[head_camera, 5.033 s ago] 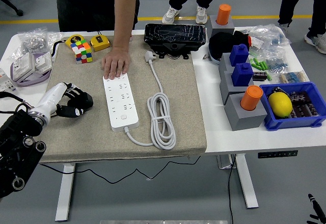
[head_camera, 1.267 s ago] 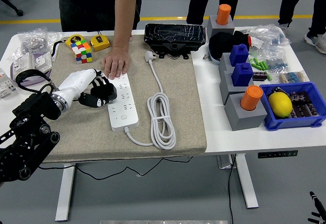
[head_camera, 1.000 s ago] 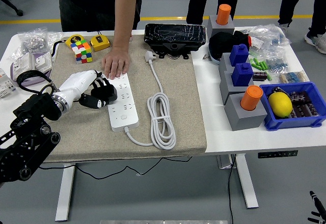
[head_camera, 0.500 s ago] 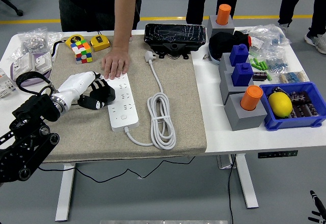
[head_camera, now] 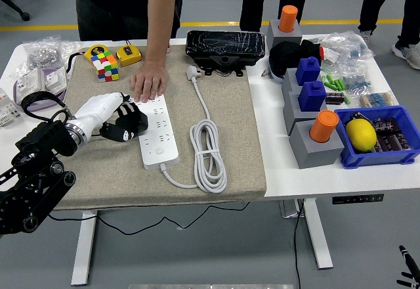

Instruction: Pick up the plug,place it near the board,insert it into the board,press the button

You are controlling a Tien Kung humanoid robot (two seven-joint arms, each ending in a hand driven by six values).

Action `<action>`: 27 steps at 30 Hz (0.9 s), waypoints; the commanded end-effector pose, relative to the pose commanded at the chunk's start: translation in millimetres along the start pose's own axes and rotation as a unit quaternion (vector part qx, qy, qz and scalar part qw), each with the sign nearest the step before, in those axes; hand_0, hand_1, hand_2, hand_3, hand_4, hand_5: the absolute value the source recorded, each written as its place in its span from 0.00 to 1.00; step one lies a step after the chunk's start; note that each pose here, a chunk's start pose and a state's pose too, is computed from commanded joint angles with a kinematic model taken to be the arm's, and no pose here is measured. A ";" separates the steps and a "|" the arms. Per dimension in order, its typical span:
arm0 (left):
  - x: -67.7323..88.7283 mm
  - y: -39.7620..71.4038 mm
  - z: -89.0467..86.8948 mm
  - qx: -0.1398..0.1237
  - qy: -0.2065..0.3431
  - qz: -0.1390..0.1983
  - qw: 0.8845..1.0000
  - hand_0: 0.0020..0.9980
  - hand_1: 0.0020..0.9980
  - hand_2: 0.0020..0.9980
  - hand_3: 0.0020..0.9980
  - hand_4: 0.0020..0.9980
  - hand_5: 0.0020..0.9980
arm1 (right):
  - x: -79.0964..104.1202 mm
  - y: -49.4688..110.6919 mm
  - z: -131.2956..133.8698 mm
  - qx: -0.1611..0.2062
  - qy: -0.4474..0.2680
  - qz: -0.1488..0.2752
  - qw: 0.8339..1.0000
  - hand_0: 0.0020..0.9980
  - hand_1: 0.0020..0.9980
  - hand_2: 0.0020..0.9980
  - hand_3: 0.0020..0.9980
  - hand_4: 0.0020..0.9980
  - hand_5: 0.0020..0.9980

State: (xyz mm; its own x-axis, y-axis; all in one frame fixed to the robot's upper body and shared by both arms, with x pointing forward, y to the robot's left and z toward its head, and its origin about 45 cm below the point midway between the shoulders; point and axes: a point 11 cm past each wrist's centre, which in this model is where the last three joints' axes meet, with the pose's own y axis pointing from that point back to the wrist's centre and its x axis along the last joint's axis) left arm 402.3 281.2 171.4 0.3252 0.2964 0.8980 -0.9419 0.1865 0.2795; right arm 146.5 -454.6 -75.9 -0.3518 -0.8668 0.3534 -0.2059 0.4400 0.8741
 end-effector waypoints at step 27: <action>1.9 -2.1 -0.1 0.000 -0.021 -0.009 1.000 0.74 0.46 0.41 0.51 0.77 0.00 | 1.6 -0.1 -1.3 0.001 0.001 0.001 1.000 1.00 0.86 0.77 0.84 1.00 1.00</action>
State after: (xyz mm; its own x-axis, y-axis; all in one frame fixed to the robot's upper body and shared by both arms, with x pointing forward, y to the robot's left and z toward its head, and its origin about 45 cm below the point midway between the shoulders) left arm 405.0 281.4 172.5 0.3386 0.2527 0.9064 -0.9358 0.1913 0.2963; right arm 147.1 -456.3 -75.0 -0.3510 -0.8660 0.3562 -0.2065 0.4426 0.8726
